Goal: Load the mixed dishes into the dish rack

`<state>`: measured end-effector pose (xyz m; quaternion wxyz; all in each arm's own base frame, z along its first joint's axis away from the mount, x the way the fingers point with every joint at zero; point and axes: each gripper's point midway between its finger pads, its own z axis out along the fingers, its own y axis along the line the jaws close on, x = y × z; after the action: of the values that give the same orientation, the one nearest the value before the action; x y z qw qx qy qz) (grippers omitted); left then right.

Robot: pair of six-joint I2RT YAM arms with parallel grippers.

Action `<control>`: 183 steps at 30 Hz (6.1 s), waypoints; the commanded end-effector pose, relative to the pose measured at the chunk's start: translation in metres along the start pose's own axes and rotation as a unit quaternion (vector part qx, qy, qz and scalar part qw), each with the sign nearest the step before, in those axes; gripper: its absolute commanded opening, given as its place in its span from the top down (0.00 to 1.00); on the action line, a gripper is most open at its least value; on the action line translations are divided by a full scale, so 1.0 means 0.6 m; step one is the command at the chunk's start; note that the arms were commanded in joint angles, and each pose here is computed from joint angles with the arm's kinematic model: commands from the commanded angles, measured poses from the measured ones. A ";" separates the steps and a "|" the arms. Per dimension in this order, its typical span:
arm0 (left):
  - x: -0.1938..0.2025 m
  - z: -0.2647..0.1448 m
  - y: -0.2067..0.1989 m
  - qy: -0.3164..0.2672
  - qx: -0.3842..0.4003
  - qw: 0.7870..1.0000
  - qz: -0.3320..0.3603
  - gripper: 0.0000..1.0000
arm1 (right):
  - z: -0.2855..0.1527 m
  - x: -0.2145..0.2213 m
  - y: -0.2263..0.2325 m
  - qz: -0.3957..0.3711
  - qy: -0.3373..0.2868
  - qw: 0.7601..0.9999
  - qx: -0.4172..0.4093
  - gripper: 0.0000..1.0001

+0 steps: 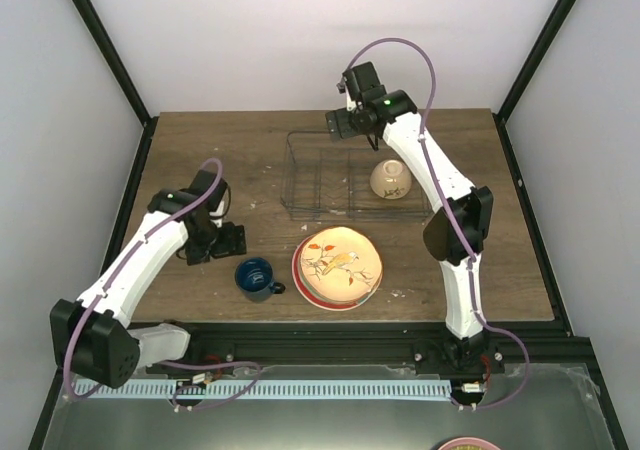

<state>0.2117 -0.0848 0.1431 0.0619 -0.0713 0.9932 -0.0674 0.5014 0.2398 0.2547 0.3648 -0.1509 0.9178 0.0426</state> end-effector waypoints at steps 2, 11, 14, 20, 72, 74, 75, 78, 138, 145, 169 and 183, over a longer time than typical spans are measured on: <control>0.047 0.016 0.012 0.040 -0.006 0.999 -0.028 0.12 | 0.003 -0.001 0.017 0.010 0.001 0.999 -0.030 0.03; 0.045 0.076 0.001 0.068 -0.005 0.998 -0.009 0.14 | -0.001 0.014 0.007 0.004 0.006 1.000 -0.016 0.03; 0.032 0.092 -0.005 0.069 -0.004 0.998 0.000 0.15 | -0.001 0.023 0.001 0.003 0.011 1.000 -0.008 0.03; 0.032 0.123 -0.014 0.095 -0.010 0.995 0.022 0.18 | 0.000 0.037 -0.008 0.001 0.019 1.000 0.006 0.02; -0.277 -0.305 -0.066 -0.605 0.018 0.793 0.063 1.00 | -0.180 0.058 0.171 0.168 0.116 0.767 -0.608 0.24; -0.281 -0.305 -0.078 -0.614 0.020 0.786 0.072 1.00 | -0.200 0.062 0.181 0.165 0.129 0.730 -0.651 0.23; -0.282 -0.305 -0.084 -0.617 0.020 0.783 0.076 1.00 | -0.208 0.064 0.184 0.164 0.138 0.714 -0.667 0.23; -0.285 -0.301 -0.110 -0.623 0.020 0.776 0.091 1.00 | -0.202 0.071 0.192 0.170 0.153 0.701 -0.676 0.24; -0.255 -0.150 -0.179 -0.527 0.086 0.840 0.103 0.52 | -0.147 0.059 0.227 0.161 0.138 0.691 -0.691 0.99; -0.248 -0.137 -0.172 -0.514 0.079 0.848 0.105 0.50 | -0.126 0.057 0.206 0.178 0.131 0.703 -0.676 0.99; -0.244 -0.266 -0.114 -0.570 -0.003 0.813 0.114 0.40 | -0.093 0.099 -0.045 0.241 0.065 0.872 -0.421 0.99; -0.249 -0.249 -0.130 -0.559 0.014 0.820 0.120 0.40 | -0.075 0.219 -0.077 0.196 0.112 0.918 -0.325 0.99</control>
<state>0.3462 -0.1168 0.3082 0.6096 0.0224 0.7923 -0.0120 0.4050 0.1608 0.1862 0.1297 -0.0399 0.9023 0.4091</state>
